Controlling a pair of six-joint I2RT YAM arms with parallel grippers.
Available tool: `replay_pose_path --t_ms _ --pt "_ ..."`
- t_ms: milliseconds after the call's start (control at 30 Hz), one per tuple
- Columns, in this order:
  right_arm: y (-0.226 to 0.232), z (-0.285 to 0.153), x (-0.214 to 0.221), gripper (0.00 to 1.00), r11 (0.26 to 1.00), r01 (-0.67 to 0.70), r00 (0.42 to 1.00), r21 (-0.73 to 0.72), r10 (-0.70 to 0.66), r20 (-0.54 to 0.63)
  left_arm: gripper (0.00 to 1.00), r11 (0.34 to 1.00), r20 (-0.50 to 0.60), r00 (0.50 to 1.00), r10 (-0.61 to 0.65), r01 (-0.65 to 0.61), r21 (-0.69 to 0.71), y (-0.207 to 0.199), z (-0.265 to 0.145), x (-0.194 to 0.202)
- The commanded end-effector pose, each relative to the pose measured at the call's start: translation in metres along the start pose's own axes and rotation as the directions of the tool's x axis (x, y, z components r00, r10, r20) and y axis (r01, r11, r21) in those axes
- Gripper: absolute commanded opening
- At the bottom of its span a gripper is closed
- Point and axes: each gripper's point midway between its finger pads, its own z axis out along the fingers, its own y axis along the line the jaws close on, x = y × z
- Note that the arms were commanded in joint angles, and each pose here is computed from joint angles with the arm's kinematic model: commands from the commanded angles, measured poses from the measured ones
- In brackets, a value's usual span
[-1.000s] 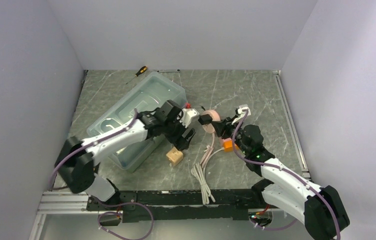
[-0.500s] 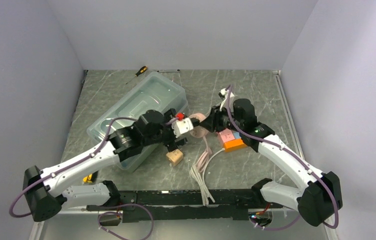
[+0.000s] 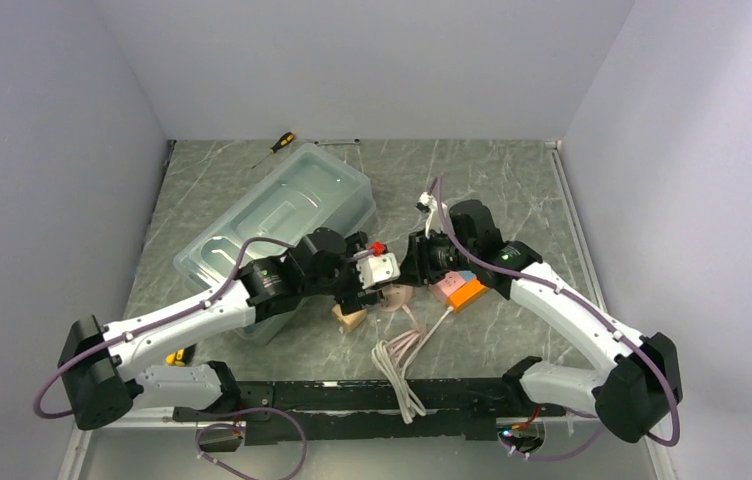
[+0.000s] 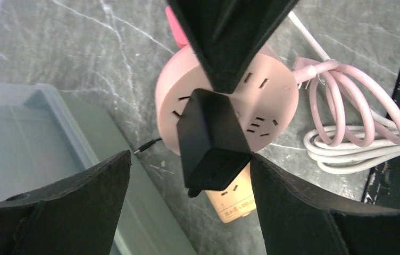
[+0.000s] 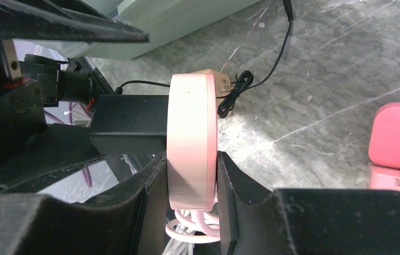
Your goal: Pull the plug off the socket
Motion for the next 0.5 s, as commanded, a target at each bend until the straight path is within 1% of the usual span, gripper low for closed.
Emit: replay_pose_path --t_ms 0,100,133,200,267,433,467 --pt "0.0261 -0.0074 -0.0165 0.0 0.997 -0.008 1.0 -0.074 0.008 0.002 0.85 0.995 0.022 1.0 -0.002 0.0 0.095 -0.0148 0.0054 -0.012" --pt "0.0269 -0.0062 -0.019 0.0 0.997 -0.011 1.0 -0.077 0.011 0.001 0.85 0.994 0.026 1.0 -0.006 0.003 0.111 -0.0179 0.0057 -0.0127" --pt "0.0269 -0.0058 -0.0202 0.0 0.997 -0.011 1.0 -0.077 0.011 0.002 0.82 0.994 0.029 1.0 -0.008 0.005 0.11 -0.0178 0.0056 -0.0131" --pt "0.0272 -0.0049 -0.0213 0.0 0.997 -0.013 1.0 -0.08 0.014 0.004 0.69 0.995 0.023 1.0 -0.016 0.014 0.101 -0.0162 0.0059 -0.013" --pt "0.0277 -0.0034 -0.0206 0.0 0.996 -0.016 1.0 -0.087 0.016 0.0 0.6 0.995 0.015 0.999 -0.028 0.027 0.097 -0.0152 0.0069 -0.0131" --pt "0.0273 -0.0003 -0.0195 0.0 0.996 -0.031 0.999 -0.089 0.03 -0.016 0.49 0.99 0.002 0.999 -0.05 0.049 0.134 -0.0217 0.0116 -0.013" --pt "0.0279 -0.0002 -0.02 0.0 0.995 -0.032 0.999 -0.093 0.031 -0.016 0.45 0.989 0.003 0.999 -0.053 0.052 0.141 -0.023 0.0124 -0.0138"
